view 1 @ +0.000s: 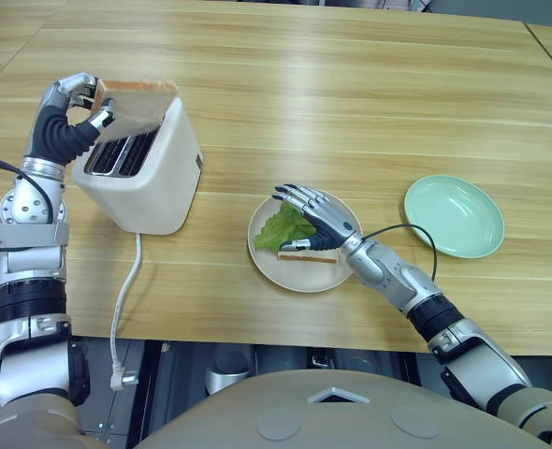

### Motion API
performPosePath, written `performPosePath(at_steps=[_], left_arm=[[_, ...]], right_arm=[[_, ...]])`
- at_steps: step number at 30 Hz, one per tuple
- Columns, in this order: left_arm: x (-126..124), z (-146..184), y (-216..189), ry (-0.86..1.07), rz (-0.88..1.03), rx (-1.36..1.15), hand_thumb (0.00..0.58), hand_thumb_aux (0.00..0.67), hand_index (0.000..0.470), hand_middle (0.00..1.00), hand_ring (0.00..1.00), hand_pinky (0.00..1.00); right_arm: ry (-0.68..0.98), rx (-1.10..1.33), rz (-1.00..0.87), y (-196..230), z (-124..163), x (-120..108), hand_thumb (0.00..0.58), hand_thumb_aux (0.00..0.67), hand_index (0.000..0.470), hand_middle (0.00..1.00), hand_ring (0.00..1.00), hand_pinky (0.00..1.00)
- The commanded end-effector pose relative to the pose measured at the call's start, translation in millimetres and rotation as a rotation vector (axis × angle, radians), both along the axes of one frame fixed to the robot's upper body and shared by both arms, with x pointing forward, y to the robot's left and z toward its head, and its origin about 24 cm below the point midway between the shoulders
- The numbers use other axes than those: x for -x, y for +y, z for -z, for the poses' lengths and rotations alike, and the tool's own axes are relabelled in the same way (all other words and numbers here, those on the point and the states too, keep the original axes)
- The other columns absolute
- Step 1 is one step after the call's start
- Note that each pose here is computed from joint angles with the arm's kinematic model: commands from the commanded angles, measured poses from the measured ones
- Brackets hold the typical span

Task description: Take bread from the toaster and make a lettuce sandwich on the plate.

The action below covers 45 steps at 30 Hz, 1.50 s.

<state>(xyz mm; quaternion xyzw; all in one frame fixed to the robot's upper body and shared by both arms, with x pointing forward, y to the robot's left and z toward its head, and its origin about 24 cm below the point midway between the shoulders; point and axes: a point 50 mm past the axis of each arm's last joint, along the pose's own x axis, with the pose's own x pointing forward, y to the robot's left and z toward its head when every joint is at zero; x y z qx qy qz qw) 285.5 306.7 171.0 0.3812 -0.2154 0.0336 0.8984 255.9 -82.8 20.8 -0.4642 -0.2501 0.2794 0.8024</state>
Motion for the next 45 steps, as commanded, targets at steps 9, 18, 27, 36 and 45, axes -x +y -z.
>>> performPosePath(at_steps=[9,18,27,36,45], left_arm=[[-3,-21,-11,-0.127,0.075,0.110,0.580,0.670,0.460,1.00,1.00,1.00],[-10,-19,-40,-0.094,0.253,0.174,0.580,0.670,0.460,1.00,1.00,1.00],[-30,15,-119,0.174,0.681,0.092,0.580,0.670,0.460,1.00,1.00,1.00],[-57,47,-168,0.448,0.937,0.026,0.580,0.670,0.460,1.00,1.00,1.00],[-71,74,-220,0.679,1.044,-0.057,0.580,0.670,0.460,1.00,1.00,1.00]], right_arm=[[-0.043,-0.052,0.041,-9,-13,-6,0.000,0.000,0.000,0.00,0.00,0.00],[-0.076,-0.118,0.104,-27,-25,-8,0.000,0.000,0.000,0.00,0.00,0.00],[-0.097,-0.260,0.237,-85,-55,-2,0.000,0.000,0.000,0.00,0.00,0.00],[-0.029,-0.345,0.272,-125,-70,14,0.000,0.000,0.000,0.00,0.00,0.00],[0.146,-0.403,0.095,-125,-71,42,0.000,0.000,0.000,0.00,0.00,0.00]])
